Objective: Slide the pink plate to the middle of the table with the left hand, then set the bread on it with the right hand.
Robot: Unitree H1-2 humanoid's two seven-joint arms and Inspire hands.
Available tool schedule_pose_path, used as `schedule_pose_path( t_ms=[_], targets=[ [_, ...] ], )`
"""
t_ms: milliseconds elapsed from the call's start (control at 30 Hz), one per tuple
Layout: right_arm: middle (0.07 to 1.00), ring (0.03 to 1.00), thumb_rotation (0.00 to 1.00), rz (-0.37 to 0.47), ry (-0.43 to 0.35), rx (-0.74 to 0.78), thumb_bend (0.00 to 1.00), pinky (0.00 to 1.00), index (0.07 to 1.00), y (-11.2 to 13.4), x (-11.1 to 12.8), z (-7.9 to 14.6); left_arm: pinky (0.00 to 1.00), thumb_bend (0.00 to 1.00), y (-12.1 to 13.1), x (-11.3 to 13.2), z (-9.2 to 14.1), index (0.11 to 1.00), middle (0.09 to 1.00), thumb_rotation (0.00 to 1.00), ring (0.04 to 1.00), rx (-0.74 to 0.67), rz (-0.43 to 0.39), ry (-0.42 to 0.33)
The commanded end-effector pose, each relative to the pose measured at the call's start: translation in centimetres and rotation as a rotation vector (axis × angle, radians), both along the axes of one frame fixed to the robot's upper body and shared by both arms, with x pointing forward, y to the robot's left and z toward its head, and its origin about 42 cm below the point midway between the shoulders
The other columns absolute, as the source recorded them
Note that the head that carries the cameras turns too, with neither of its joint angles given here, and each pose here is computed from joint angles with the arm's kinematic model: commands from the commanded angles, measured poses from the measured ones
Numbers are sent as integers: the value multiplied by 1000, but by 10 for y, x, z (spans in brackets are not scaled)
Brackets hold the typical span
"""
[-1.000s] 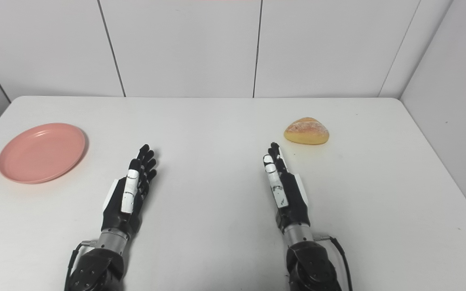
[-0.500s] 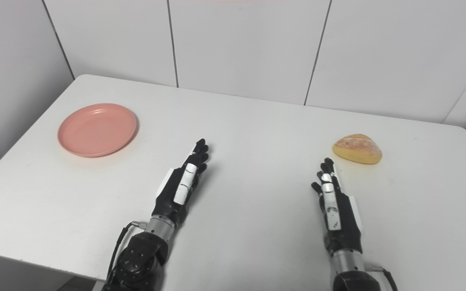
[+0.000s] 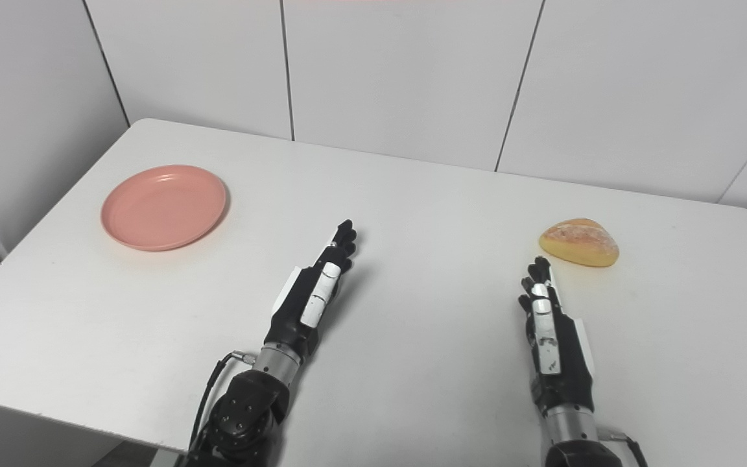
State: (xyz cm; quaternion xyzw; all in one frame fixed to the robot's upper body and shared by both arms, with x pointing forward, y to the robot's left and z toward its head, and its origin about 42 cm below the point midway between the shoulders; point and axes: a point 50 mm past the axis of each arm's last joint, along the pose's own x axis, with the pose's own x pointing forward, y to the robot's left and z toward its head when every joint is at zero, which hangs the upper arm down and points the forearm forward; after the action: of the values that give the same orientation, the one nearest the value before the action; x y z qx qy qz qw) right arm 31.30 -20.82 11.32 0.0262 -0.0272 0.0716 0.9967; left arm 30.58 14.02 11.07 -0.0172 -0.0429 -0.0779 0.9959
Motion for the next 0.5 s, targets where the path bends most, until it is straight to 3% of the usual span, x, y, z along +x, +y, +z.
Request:
schedule_pose_path(
  t_ms=[0,267,467],
  targets=[
    [1000,1000,986,1,-63,5,589,1000,1000,-1,4,6,1000,737,-4,0,-1,1000,1000,1000,1000,3,-5,-19],
    [1000,1000,998,8,-67,2,562,1000,1000,1,3,7,1000,724,2,3,1,1000,1000,1000,1000,-28,4,-22],
    [1000,1000,992,8,-61,-9,584,1000,1000,1,5,6,1000,729,14,21,18,1000,1000,1000,1000,-115,38,-39]
  ],
)
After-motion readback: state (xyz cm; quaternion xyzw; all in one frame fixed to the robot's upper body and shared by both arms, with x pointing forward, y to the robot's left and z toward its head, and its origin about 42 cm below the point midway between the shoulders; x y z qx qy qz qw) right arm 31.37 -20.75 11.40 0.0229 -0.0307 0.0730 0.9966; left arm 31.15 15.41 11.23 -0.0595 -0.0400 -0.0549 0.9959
